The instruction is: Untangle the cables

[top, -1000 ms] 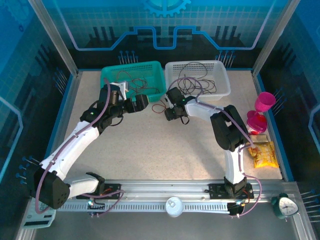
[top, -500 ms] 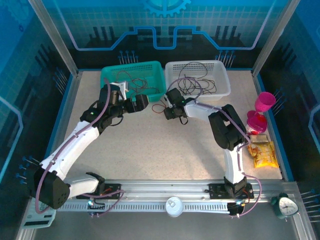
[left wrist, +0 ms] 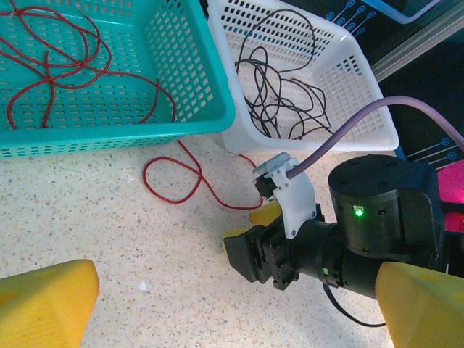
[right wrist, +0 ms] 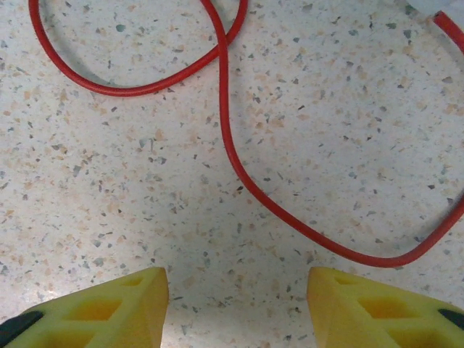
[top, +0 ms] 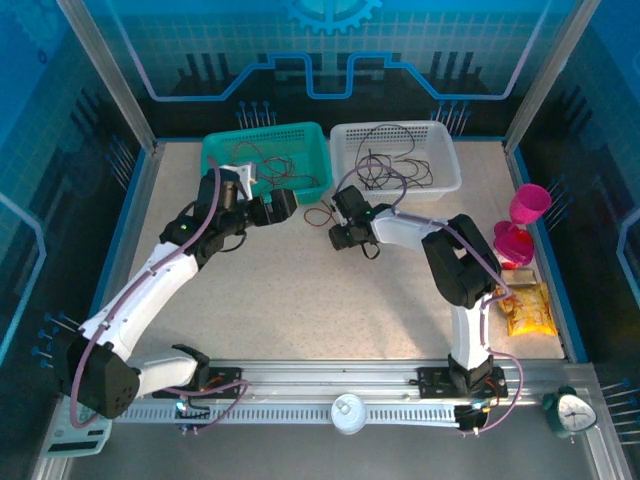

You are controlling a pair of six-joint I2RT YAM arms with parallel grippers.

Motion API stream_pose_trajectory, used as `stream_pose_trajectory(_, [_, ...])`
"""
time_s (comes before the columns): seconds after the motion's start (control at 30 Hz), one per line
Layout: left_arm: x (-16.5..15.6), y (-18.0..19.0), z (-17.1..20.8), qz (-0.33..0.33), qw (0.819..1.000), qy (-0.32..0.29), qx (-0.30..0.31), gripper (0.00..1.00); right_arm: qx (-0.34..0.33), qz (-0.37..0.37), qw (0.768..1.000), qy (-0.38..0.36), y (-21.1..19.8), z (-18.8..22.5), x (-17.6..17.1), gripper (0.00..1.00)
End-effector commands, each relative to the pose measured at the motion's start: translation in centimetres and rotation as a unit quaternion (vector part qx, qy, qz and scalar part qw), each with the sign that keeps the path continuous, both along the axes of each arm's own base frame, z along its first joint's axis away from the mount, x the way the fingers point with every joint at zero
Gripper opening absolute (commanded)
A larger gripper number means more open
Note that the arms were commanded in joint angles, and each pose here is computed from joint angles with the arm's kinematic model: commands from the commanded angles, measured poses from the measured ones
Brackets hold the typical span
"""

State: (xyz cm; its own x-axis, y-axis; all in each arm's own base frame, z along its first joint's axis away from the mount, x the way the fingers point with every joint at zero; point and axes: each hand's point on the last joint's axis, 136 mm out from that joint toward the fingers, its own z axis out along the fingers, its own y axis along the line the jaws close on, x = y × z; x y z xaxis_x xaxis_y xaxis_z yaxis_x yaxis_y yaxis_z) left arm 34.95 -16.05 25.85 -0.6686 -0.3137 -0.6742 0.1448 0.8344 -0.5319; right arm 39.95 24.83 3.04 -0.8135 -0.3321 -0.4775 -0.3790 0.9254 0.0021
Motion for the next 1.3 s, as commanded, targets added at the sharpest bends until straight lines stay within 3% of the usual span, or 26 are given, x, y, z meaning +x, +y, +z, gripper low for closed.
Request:
stream_pose_trajectory(0.0, [-0.4, -0.2, 1.4, -0.003, 1.0, -0.018, -0.013, 0.99, 0.011, 0.0, 1.0, -0.003, 0.6, 0.6, -0.4, 0.54])
stream_pose_trajectory(0.3, [-0.4, -0.2, 1.2, -0.003, 1.0, -0.016, -0.013, 0.99, 0.0, -0.004, 0.999, -0.039, 0.9, 3.0, 1.8, 0.55])
stream_pose_trajectory(0.6, [-0.5, -0.1, 1.2, -0.002, 1.0, -0.017, -0.012, 0.99, -0.035, 0.0, 0.998, -0.046, 0.7, 0.4, 3.1, 0.57])
stream_pose_trajectory(0.9, [-0.5, -0.1, 1.3, -0.001, 1.0, -0.016, -0.012, 0.99, -0.047, 0.008, 0.999, -0.019, 0.4, -2.1, 1.4, 0.57])
stream_pose_trajectory(1.27, [-0.5, 0.0, 1.7, -0.001, 1.0, -0.021, -0.01, 0.99, -0.044, 0.037, 0.998, -0.023, 1.5, -0.4, -2.2, 0.57])
